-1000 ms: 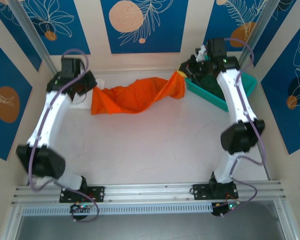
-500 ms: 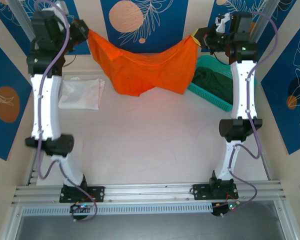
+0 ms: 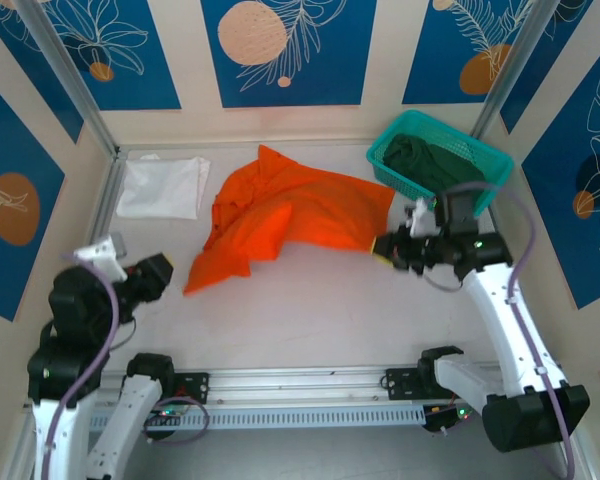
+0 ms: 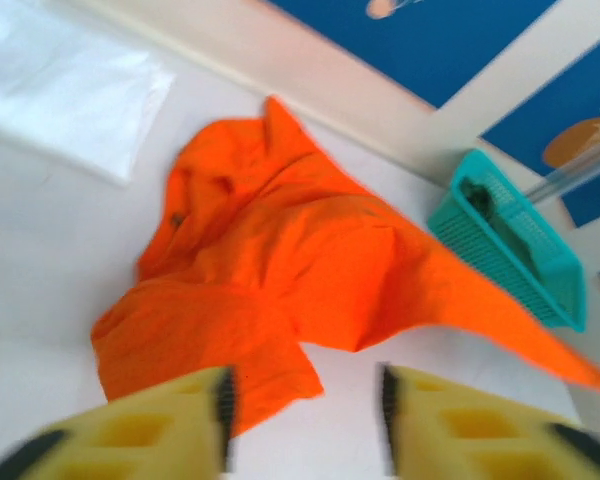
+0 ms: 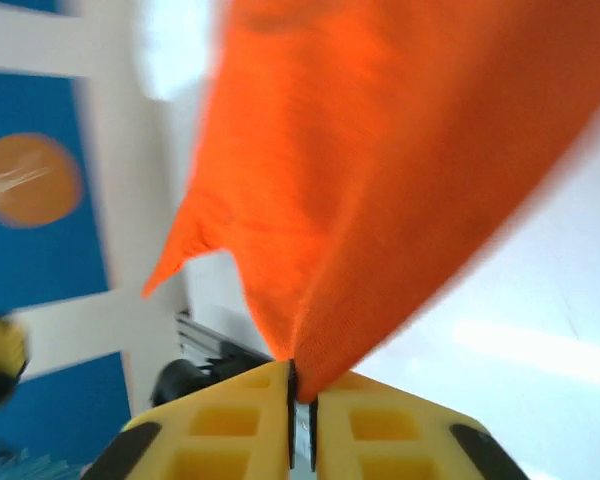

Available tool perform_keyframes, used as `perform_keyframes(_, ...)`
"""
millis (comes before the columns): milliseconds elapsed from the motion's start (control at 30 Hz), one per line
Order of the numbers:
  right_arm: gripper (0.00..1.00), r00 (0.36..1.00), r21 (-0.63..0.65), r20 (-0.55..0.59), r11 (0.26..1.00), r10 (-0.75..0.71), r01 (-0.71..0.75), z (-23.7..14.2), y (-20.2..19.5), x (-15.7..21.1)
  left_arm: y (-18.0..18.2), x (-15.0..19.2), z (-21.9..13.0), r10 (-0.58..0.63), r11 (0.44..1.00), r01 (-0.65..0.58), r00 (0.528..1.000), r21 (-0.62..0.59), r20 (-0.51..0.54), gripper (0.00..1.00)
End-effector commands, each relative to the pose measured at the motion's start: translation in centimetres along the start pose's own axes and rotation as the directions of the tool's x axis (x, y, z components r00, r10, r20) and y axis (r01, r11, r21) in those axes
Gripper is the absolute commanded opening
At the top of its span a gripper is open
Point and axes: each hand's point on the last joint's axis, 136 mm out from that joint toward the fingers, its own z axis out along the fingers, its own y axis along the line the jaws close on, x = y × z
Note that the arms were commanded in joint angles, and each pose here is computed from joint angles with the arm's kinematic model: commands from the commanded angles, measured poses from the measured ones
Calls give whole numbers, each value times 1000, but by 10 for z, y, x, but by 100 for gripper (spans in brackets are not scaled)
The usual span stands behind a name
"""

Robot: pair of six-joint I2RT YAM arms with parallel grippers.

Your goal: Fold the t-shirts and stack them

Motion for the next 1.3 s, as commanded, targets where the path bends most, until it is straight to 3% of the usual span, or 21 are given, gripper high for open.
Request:
perform_keyframes(0,42,980,199,-37,962,196,-185,12,-69,33,61,27,-14,-116,955,117,993,-271,21,74)
perform_keyframes(33,49,969,240,-21,942,245,-233,10,-79,35,70,20,-19,-117,938,131,991,-322,63,81)
perform_keyframes(100,57,954,297,49,908,296,-296,-1,-89,27,68,5,-9,-95,933,114,993,-342,73,82)
perform_keyframes(167,62,940,345,162,875,301,-340,-18,-94,9,60,-2,17,-84,938,83,996,-337,11,83)
perform_keyframes(267,64,933,296,250,897,260,-329,-26,-78,-25,49,2,69,-93,946,40,984,-321,-151,79)
perform_keyframes(367,60,939,247,158,909,305,-337,1,-67,-35,55,33,115,-159,940,34,924,-341,-348,74)
perform_keyframes(433,51,945,265,55,908,323,-326,31,-68,-33,66,63,131,-191,923,0,868,-384,-458,71)
perform_keyframes(500,44,950,306,-28,908,310,-287,59,-72,-28,72,89,142,-198,916,-41,818,-399,-540,69)
perform_keyframes(633,40,948,412,-146,889,282,-200,103,-89,-21,74,133,157,-163,909,-141,745,-392,-646,65)
perform_keyframes(767,37,916,516,-179,827,358,-223,123,-116,-6,88,177,156,-198,878,-204,669,-434,-716,61)
perform_keyframes(1000,46,884,593,-132,750,449,-293,123,-156,13,124,236,128,-261,805,-329,550,-493,-793,60)
perform_keyframes(1100,50,874,615,-59,707,483,-349,109,-165,9,127,248,118,-279,789,-350,527,-505,-802,59)
perform_keyframes(1267,51,790,584,20,634,613,-507,90,-184,12,126,265,105,-326,787,-337,484,-517,-812,59)
